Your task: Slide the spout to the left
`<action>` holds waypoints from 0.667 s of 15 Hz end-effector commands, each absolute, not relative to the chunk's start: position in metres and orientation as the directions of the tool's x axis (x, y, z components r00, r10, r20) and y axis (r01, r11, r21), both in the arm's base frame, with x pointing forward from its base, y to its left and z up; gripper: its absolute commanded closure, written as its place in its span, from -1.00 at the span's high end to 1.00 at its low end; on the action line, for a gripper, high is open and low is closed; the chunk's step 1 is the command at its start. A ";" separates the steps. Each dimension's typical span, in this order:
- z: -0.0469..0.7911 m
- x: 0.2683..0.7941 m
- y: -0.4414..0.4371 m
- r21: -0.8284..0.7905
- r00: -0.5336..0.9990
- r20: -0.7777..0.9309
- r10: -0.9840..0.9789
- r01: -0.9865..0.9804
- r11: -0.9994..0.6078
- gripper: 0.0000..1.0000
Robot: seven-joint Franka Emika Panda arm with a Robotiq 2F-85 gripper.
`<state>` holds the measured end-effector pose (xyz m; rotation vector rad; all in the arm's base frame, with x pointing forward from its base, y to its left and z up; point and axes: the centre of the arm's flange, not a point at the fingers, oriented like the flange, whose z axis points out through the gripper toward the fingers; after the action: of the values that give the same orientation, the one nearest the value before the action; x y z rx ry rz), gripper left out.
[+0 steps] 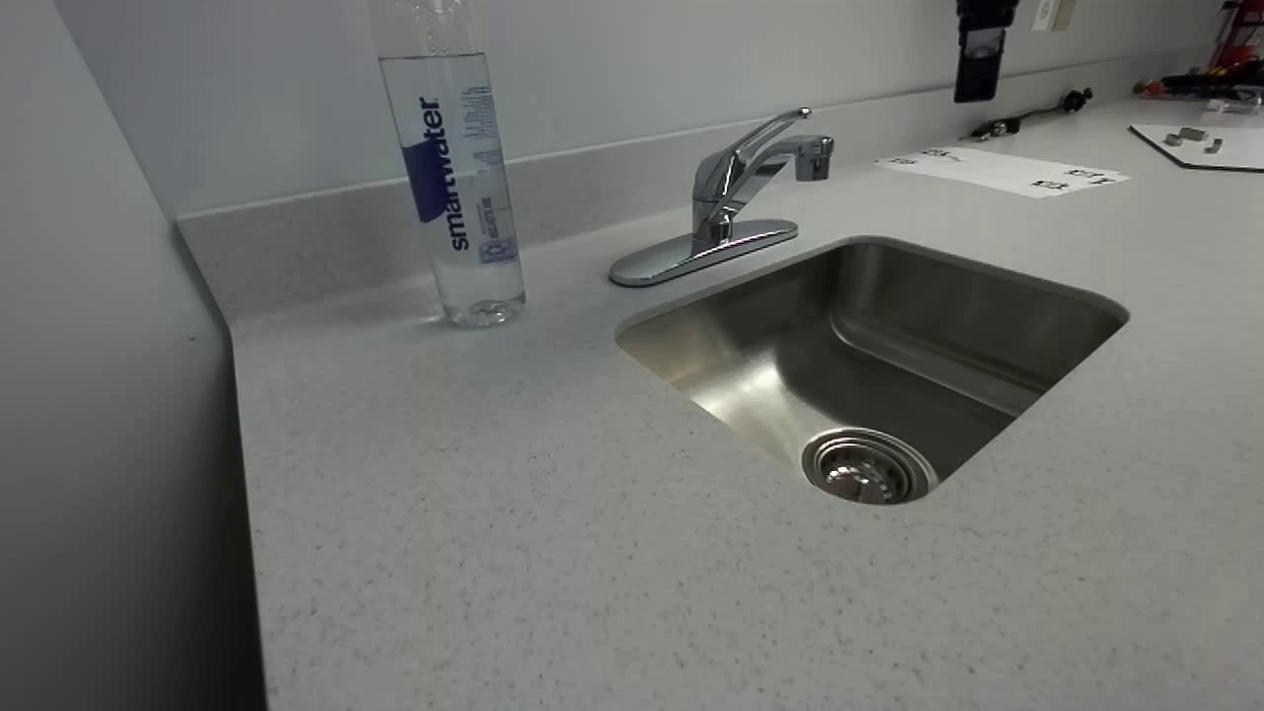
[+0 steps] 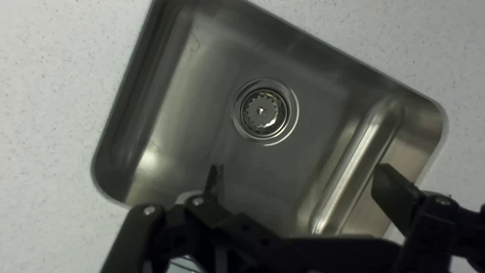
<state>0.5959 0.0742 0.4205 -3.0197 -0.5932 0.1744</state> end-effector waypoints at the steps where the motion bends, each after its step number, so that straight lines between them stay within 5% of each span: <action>1: 0.416 0.593 0.072 -0.078 0.918 -0.110 0.380 0.374 -0.924 1.00; 10: 0.411 0.591 0.072 -0.077 0.917 -0.118 0.381 0.374 -0.924 1.00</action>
<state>0.5908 0.0720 0.4107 -3.0235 -0.5964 0.2030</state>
